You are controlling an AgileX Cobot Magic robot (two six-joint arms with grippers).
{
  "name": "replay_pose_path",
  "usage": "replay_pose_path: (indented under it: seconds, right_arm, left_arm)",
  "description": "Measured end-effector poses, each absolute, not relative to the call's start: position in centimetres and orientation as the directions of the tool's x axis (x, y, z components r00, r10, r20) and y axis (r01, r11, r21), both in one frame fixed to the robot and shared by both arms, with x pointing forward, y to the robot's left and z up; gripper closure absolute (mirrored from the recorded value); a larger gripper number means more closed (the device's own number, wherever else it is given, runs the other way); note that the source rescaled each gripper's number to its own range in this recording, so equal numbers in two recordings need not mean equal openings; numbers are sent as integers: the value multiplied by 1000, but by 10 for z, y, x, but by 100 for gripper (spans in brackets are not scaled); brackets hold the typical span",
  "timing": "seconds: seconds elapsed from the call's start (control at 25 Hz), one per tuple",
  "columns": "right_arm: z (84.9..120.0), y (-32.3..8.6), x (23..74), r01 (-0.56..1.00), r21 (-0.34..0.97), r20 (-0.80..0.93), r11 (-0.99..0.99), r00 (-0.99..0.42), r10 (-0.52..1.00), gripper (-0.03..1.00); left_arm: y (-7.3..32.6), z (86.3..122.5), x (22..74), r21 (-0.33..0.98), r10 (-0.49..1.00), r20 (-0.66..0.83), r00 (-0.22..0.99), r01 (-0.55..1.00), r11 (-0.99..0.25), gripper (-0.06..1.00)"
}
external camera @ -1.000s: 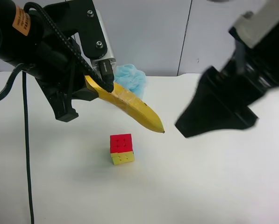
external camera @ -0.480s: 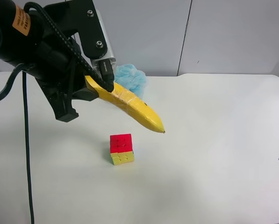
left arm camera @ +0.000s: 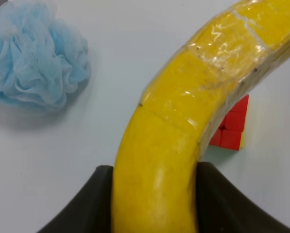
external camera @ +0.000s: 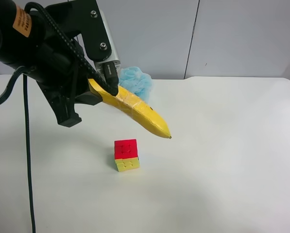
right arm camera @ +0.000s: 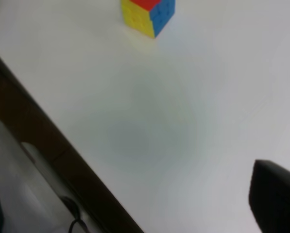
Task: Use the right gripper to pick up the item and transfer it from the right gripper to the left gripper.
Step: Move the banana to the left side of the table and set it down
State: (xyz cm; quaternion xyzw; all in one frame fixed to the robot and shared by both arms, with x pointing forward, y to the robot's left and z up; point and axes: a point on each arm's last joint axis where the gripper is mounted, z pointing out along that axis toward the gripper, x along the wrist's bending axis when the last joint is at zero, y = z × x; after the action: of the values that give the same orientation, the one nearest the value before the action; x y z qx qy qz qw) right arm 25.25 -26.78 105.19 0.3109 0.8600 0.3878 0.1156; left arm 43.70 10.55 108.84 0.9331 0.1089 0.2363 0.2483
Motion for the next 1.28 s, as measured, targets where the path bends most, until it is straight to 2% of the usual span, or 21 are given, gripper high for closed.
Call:
replay_pose_path:
  seconds: [0.64, 0.96, 1.28]
  right_arm:
    - [1050, -269, 256, 503, 741, 75, 445, -721, 689, -3]
    - [1051, -277, 264, 617, 748, 77, 243, -445, 892, -3]
    - [1054, -287, 240, 503, 856, 58, 118, -321, 945, -3]
  left_arm:
    - [106, 1088, 437, 515, 321, 384, 866, 88, -853, 93]
    - [106, 1088, 437, 515, 321, 384, 866, 88, -853, 93]
    - [105, 1088, 436, 524, 328, 370, 869, 97, -846, 93]
